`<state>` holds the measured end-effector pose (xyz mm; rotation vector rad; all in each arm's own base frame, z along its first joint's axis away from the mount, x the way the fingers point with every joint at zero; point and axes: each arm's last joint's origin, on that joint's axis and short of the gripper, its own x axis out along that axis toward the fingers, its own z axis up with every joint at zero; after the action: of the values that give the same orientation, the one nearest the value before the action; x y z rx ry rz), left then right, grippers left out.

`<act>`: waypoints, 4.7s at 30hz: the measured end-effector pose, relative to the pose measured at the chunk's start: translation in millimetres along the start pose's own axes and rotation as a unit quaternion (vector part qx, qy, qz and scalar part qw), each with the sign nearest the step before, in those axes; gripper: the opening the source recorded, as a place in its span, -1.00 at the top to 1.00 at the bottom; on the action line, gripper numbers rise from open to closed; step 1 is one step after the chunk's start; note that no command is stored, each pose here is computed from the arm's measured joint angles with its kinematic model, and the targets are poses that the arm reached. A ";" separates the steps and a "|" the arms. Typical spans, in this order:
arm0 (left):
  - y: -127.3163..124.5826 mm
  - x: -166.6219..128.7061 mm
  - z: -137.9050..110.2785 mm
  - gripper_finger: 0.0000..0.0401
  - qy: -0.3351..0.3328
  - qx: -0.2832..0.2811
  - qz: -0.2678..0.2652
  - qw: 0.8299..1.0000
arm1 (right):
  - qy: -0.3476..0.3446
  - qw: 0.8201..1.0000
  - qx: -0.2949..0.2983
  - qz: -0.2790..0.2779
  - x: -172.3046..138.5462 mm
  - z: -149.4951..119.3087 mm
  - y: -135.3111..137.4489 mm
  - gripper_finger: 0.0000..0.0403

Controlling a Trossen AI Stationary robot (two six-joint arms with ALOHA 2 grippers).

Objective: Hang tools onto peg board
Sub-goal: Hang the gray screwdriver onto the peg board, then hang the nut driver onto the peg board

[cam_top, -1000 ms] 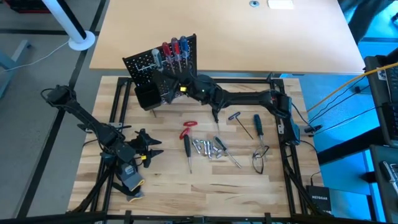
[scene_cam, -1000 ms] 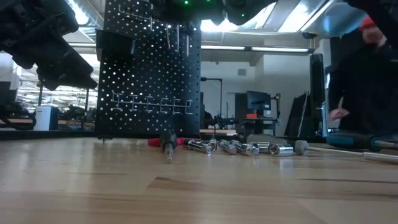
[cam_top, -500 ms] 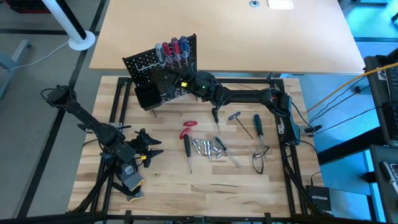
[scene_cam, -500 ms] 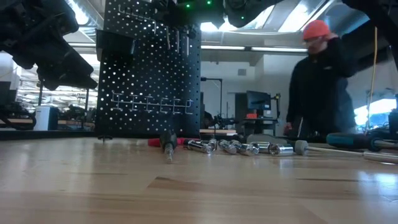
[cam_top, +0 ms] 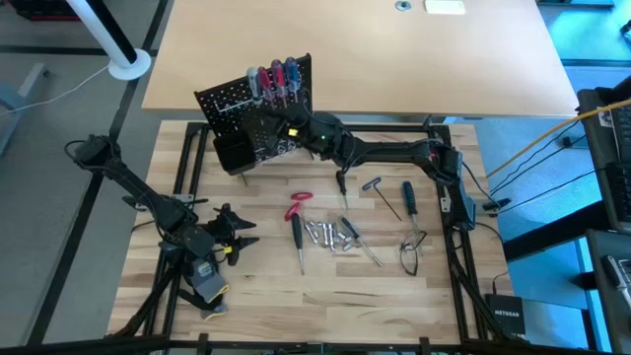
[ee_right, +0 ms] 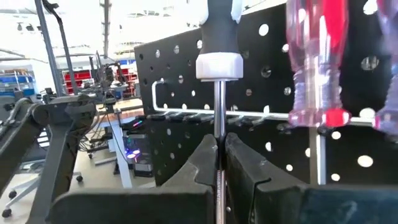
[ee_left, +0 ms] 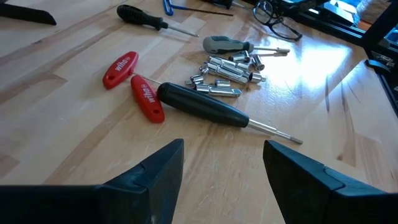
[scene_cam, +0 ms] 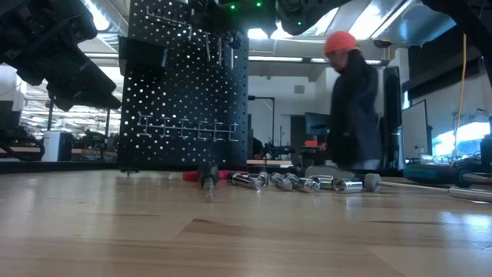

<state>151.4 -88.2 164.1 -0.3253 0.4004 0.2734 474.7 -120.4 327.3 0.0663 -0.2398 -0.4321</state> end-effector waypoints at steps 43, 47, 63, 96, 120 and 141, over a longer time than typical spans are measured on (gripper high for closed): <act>-0.3 0.0 0.6 -0.05 -0.004 -0.001 0.000 1.000 | 0.012 0.999 -0.030 -0.042 5.0 -15.3 -12.1 0.86; -0.3 0.0 0.6 -0.05 -0.004 -0.001 0.000 1.000 | 0.019 0.999 -0.015 -0.042 5.5 -18.6 -12.2 0.86; -0.3 -0.1 0.4 -0.05 -0.003 -0.002 0.000 1.000 | 0.019 0.999 -0.022 -0.039 5.0 -22.5 -5.1 0.81; -0.3 -0.2 0.3 -0.05 -0.002 -0.004 0.000 1.000 | 0.112 0.974 -0.164 -0.105 -46.3 8.7 90.1 0.28; -0.6 -0.4 0.2 -0.05 -0.002 -0.019 -0.002 1.000 | 0.498 0.860 -0.106 0.016 -208.5 -65.6 224.5 -0.06; -2.3 -2.5 -1.9 -0.05 0.002 -0.006 -0.008 1.000 | 0.728 0.647 -0.172 -0.148 -308.3 -103.3 166.7 0.20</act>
<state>149.3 -91.4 164.1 -0.3412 0.3997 0.2597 296.3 162.2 179.7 0.0621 1.4999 -0.6221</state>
